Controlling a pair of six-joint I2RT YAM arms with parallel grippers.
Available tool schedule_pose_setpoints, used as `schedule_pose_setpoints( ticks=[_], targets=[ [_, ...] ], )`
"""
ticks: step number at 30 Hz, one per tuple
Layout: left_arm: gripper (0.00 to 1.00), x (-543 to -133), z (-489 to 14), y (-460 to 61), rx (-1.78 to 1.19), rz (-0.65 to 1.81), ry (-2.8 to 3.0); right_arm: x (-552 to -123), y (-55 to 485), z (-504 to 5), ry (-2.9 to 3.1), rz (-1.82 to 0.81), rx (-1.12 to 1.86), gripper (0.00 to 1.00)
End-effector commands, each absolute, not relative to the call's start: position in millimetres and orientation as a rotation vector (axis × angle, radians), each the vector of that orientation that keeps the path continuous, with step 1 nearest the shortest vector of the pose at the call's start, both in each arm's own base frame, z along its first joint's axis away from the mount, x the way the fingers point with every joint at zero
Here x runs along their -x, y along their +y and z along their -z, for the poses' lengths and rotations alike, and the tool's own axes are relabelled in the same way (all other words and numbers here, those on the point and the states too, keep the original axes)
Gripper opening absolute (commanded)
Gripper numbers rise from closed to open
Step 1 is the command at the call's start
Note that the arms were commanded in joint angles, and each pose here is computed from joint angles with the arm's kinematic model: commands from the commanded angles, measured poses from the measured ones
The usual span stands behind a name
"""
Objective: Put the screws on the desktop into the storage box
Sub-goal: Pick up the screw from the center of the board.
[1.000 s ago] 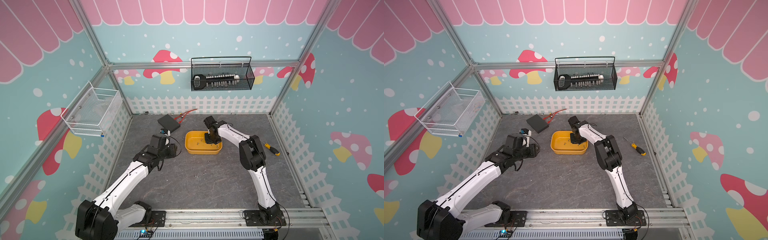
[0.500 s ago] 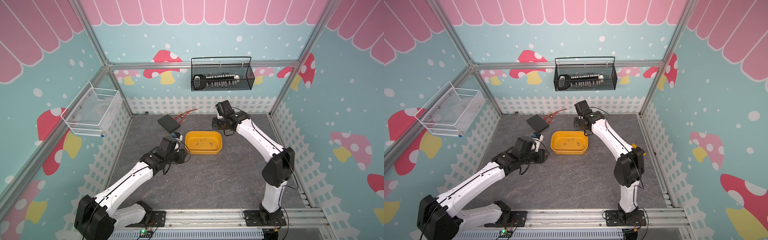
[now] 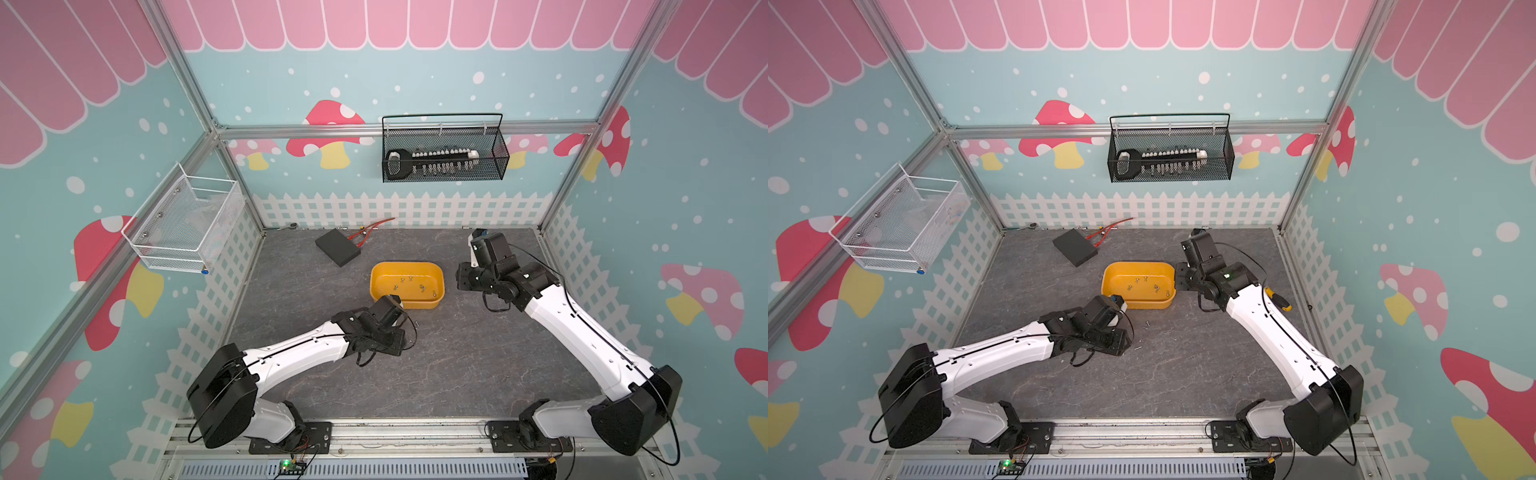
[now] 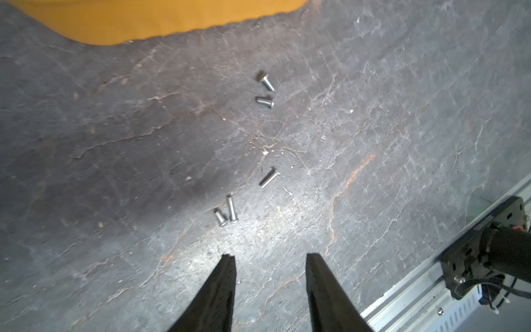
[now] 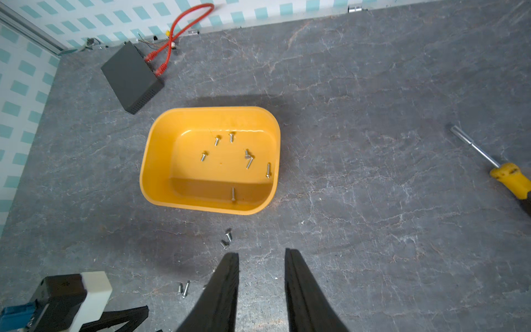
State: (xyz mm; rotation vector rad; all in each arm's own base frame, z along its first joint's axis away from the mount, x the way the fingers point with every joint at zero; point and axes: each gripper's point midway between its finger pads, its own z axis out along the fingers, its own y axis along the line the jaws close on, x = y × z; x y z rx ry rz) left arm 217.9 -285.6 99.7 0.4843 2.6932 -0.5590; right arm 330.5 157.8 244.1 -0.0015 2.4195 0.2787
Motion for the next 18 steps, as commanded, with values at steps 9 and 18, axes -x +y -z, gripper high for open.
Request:
schedule_pose_setpoints(
  ticks=[9,18],
  targets=[
    [0.48,-227.2,-72.5,-299.8,-0.859,0.323,2.633,-300.8,133.6,-256.4,2.357,-0.266,-0.033,0.34],
    [0.53,-236.0,-46.5,-303.9,-1.138,0.195,2.575,-295.8,128.2,-253.2,2.360,-0.241,-0.026,0.35]
  ],
)
